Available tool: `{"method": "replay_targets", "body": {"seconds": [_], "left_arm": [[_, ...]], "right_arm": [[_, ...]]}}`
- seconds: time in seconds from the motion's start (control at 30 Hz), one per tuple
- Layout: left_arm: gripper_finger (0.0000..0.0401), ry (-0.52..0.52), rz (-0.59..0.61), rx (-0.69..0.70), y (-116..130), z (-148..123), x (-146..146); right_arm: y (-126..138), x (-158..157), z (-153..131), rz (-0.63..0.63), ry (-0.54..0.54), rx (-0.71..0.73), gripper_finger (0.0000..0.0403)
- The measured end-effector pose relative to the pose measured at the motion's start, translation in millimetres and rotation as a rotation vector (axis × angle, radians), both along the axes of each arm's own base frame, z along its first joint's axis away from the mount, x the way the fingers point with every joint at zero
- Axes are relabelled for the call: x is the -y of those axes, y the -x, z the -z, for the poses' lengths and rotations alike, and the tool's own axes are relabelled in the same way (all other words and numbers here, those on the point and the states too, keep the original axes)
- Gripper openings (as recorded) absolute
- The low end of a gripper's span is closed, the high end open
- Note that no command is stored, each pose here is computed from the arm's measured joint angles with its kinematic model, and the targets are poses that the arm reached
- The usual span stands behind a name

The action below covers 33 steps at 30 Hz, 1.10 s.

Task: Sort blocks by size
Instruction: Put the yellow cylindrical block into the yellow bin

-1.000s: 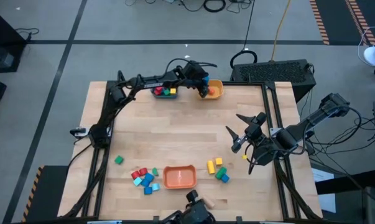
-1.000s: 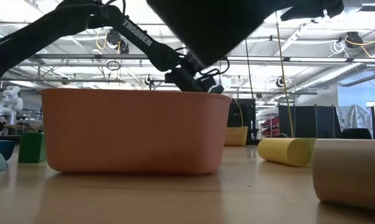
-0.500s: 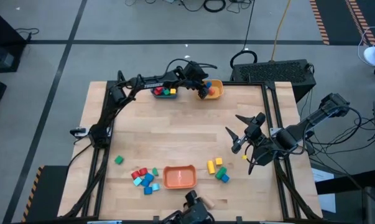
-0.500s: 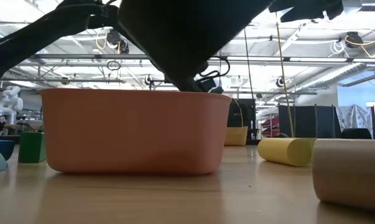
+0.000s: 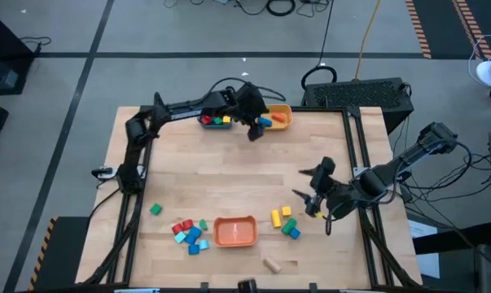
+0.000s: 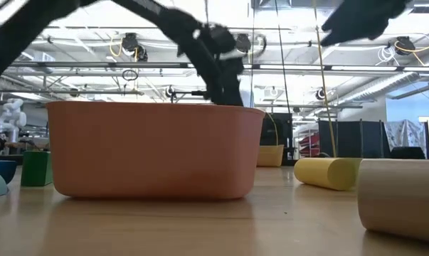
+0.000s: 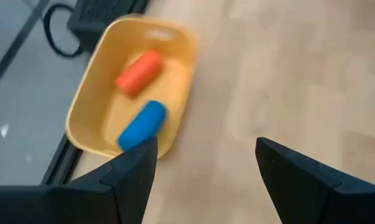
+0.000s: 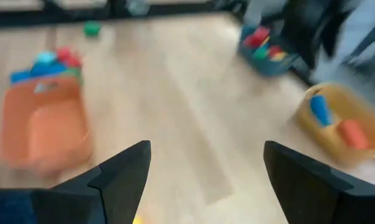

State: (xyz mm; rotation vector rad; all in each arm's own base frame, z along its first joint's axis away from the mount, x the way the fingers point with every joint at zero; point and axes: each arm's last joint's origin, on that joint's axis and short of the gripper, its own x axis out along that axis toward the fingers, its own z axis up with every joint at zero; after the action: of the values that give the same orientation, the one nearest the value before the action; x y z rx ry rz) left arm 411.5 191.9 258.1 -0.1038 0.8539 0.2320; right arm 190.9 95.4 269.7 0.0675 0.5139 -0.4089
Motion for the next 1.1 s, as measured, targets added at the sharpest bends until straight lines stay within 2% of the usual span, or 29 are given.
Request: {"method": "replay_targets", "body": {"seconds": [0.1,0.23,0.37,0.5,0.73,0.9,1.1], "left_arm": [[0.026,-0.017,0.074,0.003,5,-15,36],[0.0251,-0.019,0.172,0.014,13,-17,84],[0.0249,-0.023,0.218,0.074,21,-10,122],[0.0249,-0.032,0.259,0.08,28,7,147],[0.0248,-0.061,0.292,0.087,31,27,165],[0.0248,-0.078,0.312,0.084,32,31,166],[0.0248,-0.077,0.313,0.083,32,31,167]], "right_arm": [[-6,-5,11,-0.026,-0.036,-0.066,0.0298],[-18,-15,32,-0.062,-0.04,-0.167,0.0298],[-30,-23,53,-0.04,-0.049,-0.224,0.0298],[-41,-28,69,0.014,-0.126,-0.218,0.0298],[-67,-38,96,0.018,-0.352,-0.219,0.0298],[-75,-34,117,0.095,-0.41,-0.275,0.0298],[-81,-32,132,0.118,-0.473,-0.331,0.0298]]}}
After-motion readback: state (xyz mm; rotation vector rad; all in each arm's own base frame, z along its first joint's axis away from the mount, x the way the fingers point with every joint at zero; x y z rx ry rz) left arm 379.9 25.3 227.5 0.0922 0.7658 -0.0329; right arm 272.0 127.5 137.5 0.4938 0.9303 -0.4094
